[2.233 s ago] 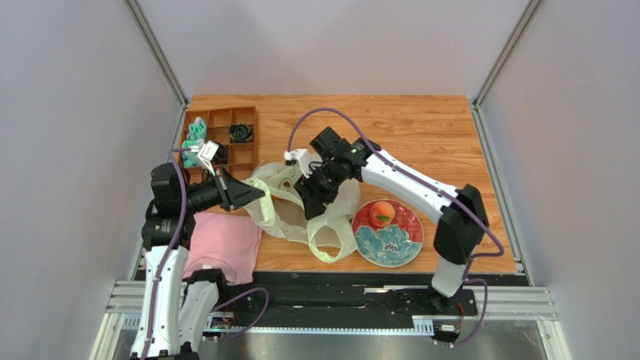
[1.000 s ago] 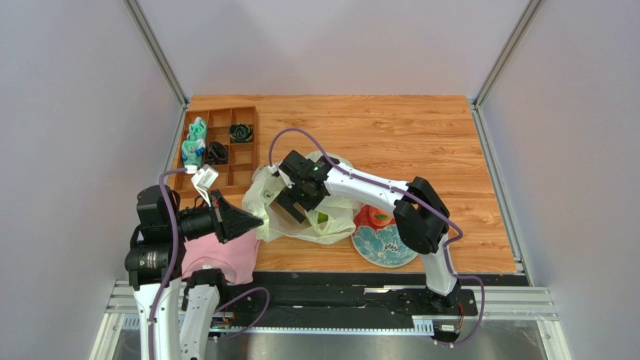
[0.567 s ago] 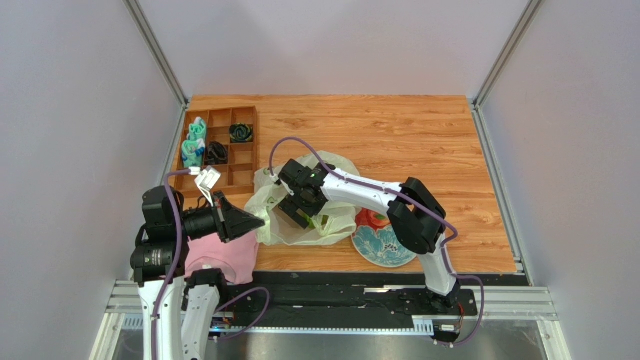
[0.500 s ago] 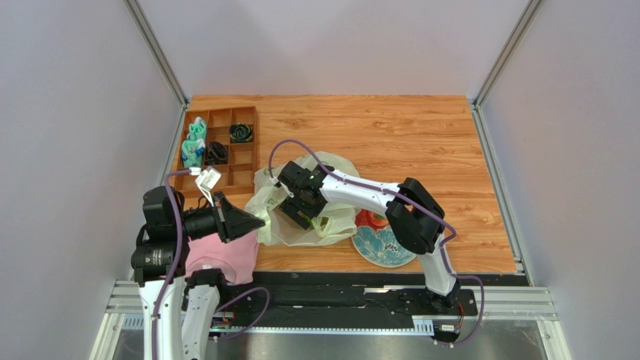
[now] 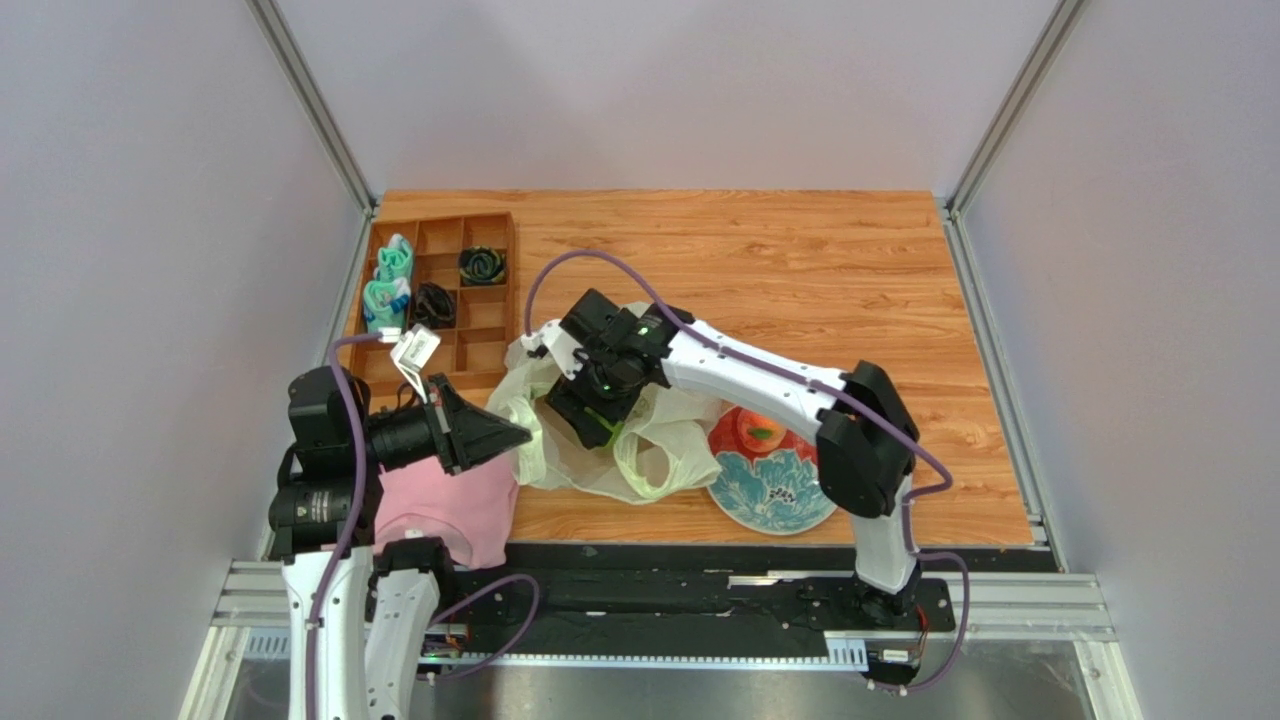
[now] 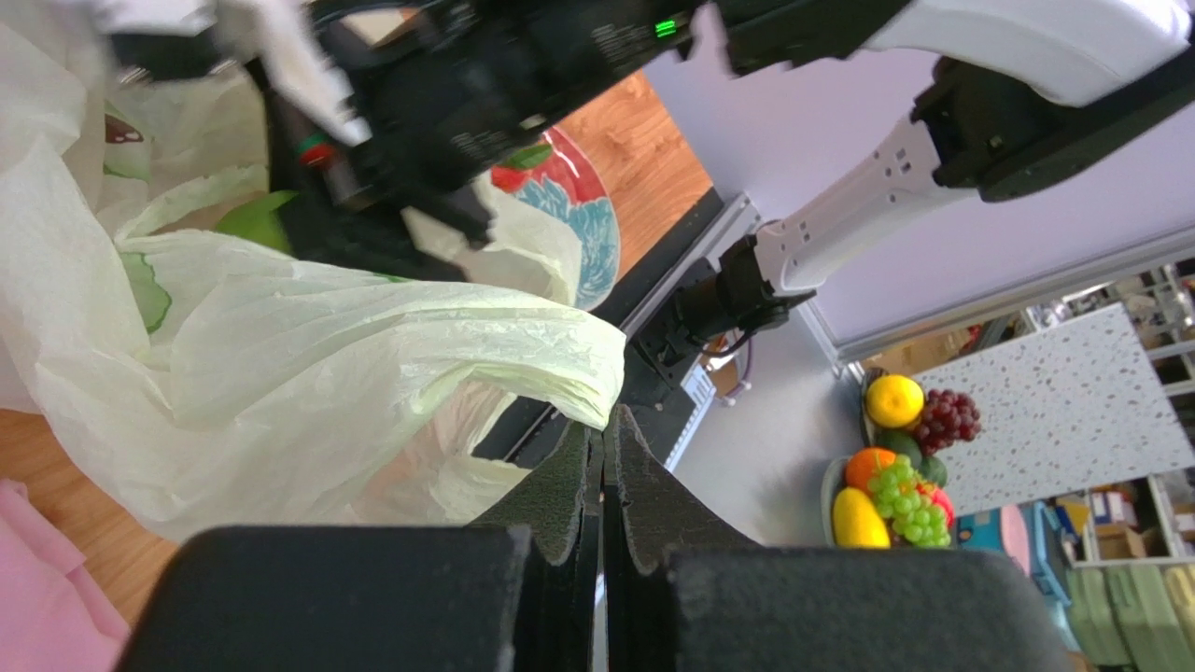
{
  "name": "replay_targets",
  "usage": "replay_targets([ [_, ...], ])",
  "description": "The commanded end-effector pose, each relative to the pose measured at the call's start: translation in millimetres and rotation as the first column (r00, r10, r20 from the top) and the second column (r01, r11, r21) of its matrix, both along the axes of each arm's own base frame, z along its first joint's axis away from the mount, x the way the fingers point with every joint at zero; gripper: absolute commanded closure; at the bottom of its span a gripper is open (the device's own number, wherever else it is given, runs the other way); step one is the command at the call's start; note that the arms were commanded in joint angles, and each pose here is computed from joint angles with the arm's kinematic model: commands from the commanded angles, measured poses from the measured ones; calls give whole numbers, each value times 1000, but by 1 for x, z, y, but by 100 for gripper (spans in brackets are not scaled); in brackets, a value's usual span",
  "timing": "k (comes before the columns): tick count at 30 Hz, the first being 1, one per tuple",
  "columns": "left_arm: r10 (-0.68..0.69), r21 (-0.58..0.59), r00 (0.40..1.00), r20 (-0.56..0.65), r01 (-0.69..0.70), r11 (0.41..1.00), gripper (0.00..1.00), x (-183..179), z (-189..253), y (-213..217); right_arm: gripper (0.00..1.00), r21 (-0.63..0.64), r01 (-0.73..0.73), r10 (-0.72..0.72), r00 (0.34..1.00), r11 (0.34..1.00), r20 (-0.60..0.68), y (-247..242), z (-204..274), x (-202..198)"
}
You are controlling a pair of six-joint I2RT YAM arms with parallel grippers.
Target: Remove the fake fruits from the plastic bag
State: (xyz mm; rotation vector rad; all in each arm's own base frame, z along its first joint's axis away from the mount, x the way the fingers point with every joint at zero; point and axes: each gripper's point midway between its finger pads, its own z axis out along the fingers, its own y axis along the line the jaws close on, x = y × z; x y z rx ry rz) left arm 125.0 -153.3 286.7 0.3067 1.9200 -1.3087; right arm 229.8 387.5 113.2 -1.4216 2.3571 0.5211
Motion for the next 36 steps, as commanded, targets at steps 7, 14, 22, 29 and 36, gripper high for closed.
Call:
replay_targets([
  [7, 61, 1, 998, 29, -61, 998, 100, 29, 10, 6, 53, 281, -66, 93, 992, 957, -83, -29, 106, -29],
  [14, 76, 5, 996, 36, -76, 997, 100, 46, 15, 9, 60, 256, 99, -115, 992, 962, 51, -116, 147, -5],
  [22, 80, -5, 997, 22, -79, 997, 100, 56, 22, 10, 64, -229, 480, -369, 840, 847, 399, -326, 59, 24],
  [29, 84, -3, 996, 8, -84, 996, 100, 64, 20, 12, 64, -277, 360, -222, 877, 891, 426, -343, 13, 5],
  [36, 86, -2, 996, -8, -86, 996, 100, 64, 13, 12, 58, -246, 336, -214, 884, 909, 416, -329, -7, 18],
])
